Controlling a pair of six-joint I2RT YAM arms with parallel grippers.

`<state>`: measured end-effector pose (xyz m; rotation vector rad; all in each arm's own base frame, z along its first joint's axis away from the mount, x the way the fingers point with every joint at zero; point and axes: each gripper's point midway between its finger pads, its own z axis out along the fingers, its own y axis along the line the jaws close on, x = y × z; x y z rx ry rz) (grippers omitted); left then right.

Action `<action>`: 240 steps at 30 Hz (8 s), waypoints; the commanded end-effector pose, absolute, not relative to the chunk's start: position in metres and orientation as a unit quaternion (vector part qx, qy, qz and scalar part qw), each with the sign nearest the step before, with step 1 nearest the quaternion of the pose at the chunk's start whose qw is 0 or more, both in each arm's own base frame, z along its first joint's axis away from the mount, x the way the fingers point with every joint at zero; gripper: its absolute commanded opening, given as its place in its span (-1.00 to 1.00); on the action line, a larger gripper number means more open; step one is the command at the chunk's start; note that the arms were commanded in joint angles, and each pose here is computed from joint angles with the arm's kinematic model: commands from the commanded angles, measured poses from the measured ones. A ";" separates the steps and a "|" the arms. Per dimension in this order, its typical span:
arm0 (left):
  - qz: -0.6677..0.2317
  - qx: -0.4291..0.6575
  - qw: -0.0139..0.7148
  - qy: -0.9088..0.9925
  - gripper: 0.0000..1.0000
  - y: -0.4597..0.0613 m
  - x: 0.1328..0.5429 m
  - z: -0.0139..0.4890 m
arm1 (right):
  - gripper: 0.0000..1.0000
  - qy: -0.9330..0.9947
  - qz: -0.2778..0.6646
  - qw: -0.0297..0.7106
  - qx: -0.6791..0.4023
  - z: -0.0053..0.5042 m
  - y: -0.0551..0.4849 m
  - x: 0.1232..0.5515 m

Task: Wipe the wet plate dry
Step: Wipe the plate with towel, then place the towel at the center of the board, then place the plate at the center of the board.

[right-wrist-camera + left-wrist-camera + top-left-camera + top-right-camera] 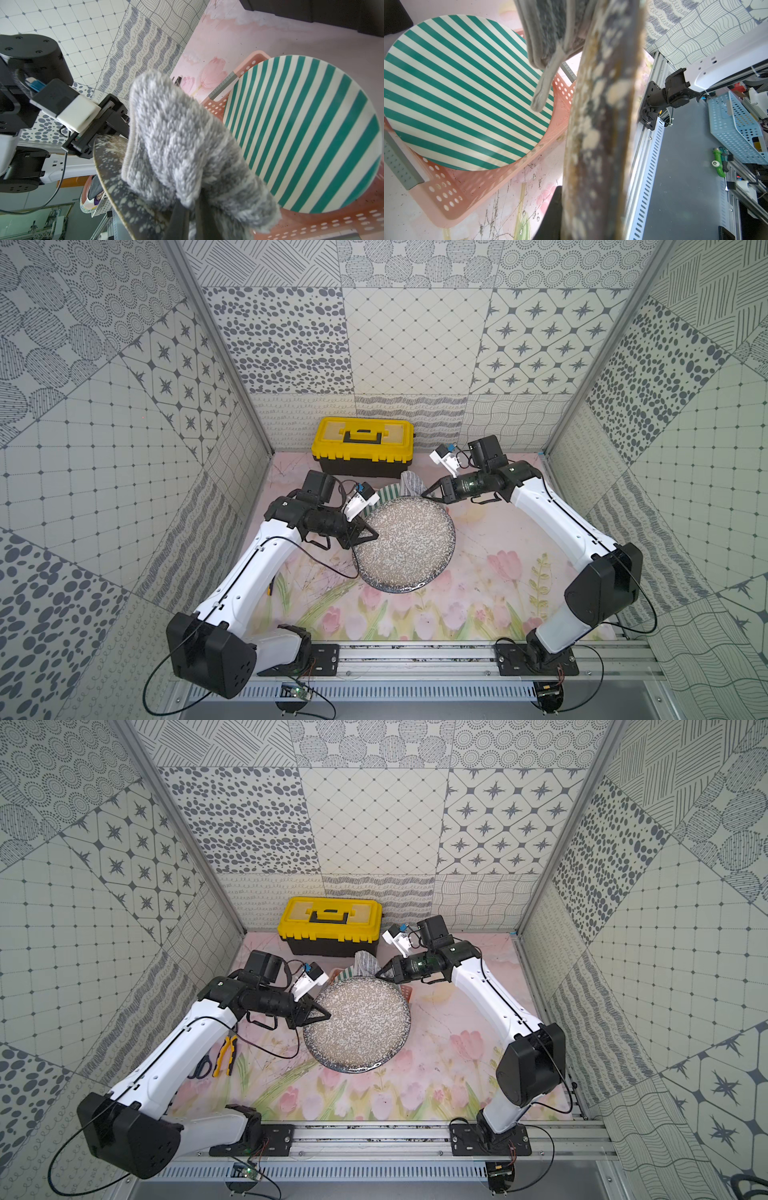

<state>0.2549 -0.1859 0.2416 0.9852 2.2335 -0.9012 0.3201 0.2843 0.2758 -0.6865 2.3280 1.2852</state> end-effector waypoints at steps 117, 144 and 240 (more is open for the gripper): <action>-0.547 0.064 0.340 0.763 -1.00 -0.167 0.358 0.313 | -1.00 0.771 0.270 0.529 -0.231 0.255 0.342 0.236; -0.543 0.062 0.346 0.762 -1.00 -0.165 0.356 0.313 | -1.00 0.754 0.245 0.585 -0.173 0.305 0.439 0.287; -0.581 0.120 0.345 0.727 -1.00 -0.174 0.329 0.340 | -0.38 0.768 0.576 0.269 -0.073 0.264 0.286 0.314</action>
